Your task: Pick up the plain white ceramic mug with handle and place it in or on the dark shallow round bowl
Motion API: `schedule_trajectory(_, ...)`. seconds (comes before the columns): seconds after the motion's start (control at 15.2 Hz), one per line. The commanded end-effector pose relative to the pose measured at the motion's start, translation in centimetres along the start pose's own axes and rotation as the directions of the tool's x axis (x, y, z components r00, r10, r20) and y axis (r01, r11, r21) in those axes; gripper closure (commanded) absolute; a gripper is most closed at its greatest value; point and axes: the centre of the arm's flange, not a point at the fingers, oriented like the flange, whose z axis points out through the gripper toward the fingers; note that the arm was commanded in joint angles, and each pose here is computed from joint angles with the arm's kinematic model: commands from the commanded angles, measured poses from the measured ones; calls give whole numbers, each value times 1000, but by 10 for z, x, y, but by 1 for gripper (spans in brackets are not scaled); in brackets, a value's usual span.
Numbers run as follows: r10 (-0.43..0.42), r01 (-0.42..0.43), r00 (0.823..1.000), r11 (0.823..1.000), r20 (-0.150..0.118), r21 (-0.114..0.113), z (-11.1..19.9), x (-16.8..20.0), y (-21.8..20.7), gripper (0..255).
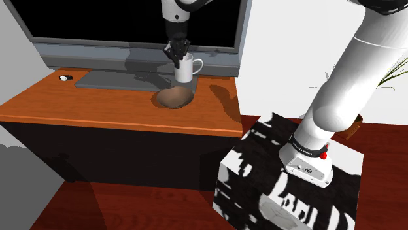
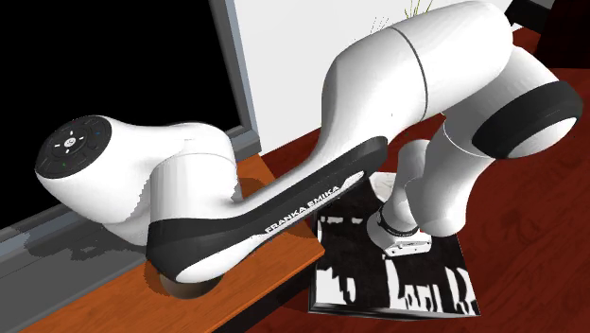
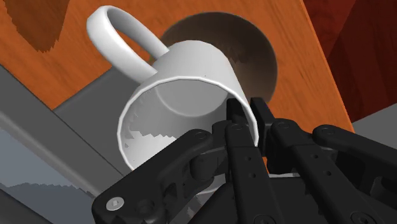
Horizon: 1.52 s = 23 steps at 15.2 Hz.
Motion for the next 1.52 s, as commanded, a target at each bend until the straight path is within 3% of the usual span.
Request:
schedule_trajectory(0.0, 1, -1, 1000, 1000, 0, 0, -2, 26, -8, 255)
schedule_trajectory(1.45, 1, -1, 1000, 1000, 0, 0, 104, 25, -11, 255)
